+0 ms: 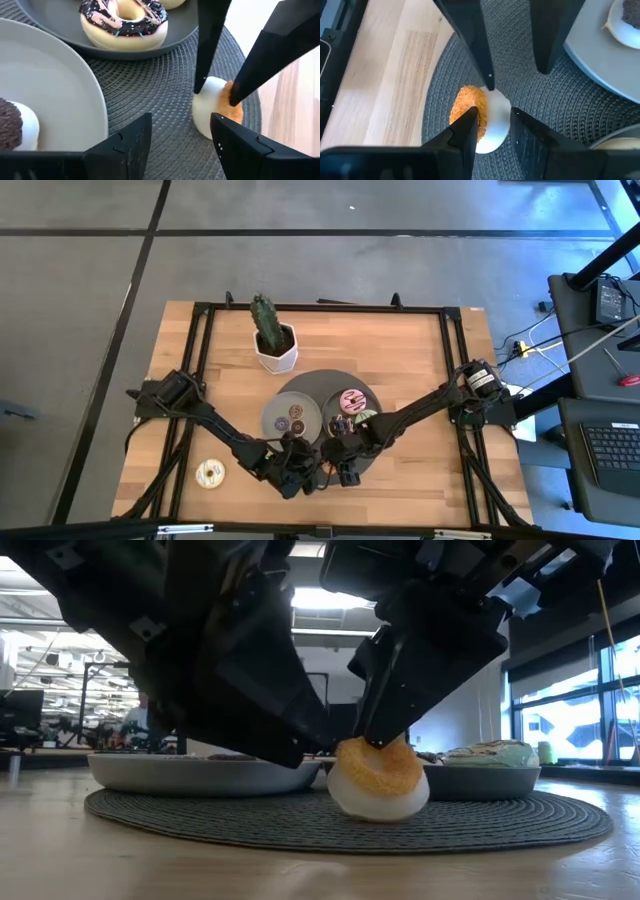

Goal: Pick & Place donuts
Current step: Put the small yellow donut on the gray plate

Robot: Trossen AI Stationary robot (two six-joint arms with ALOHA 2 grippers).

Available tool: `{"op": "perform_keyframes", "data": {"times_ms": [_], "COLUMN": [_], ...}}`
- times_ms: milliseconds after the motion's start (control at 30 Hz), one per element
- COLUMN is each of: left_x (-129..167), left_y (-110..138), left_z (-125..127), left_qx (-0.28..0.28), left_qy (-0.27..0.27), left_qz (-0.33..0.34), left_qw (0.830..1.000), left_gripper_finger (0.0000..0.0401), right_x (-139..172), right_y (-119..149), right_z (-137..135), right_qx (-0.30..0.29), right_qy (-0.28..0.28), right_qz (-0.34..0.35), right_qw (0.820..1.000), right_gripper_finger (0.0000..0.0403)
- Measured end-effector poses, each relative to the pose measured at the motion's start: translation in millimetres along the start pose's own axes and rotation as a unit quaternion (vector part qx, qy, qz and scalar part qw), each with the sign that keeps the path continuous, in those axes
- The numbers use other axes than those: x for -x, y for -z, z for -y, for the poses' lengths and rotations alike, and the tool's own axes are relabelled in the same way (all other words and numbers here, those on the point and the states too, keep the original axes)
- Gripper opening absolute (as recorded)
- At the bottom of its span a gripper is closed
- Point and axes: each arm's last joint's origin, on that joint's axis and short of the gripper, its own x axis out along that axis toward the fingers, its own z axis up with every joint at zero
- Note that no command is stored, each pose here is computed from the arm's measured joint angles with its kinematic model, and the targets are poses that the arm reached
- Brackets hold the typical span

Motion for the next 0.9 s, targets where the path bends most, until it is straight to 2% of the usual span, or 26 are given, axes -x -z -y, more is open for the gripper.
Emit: {"op": "perform_keyframes", "data": {"times_ms": [167,433,533,667,800,900], "left_x": [2,3,8,10,7,1], "left_y": [-2,-4,-10,-14,-17,-24], "left_z": [0,1,3,4,2,-2], "left_qx": [-0.005,-0.018,-0.032,-0.066,-0.100,-0.102], "left_qy": [0.001,0.001,0.010,0.017,0.016,0.013], "left_qz": [0.004,0.004,0.008,0.014,0.012,0.009], "left_qw": [1.000,1.000,0.999,0.998,0.995,0.995], "left_gripper_finger": [0.0196,0.0196,0.0196,0.0196,0.0196,0.0196], "right_x": [0,2,15,39,57,68], "right_y": [-1,-1,-4,-8,6,27], "right_z": [1,-1,-5,-21,-31,-28], "right_qx": [0.000,0.019,0.030,0.053,0.076,0.048], "right_qy": [0.025,0.033,0.047,0.039,0.090,0.129], "right_qz": [0.007,0.009,0.021,0.045,0.038,0.022], "right_qw": [1.000,0.999,0.998,0.997,0.992,0.990], "right_gripper_finger": [0.0118,0.0118,0.0118,0.0118,0.0118,0.0118]}}
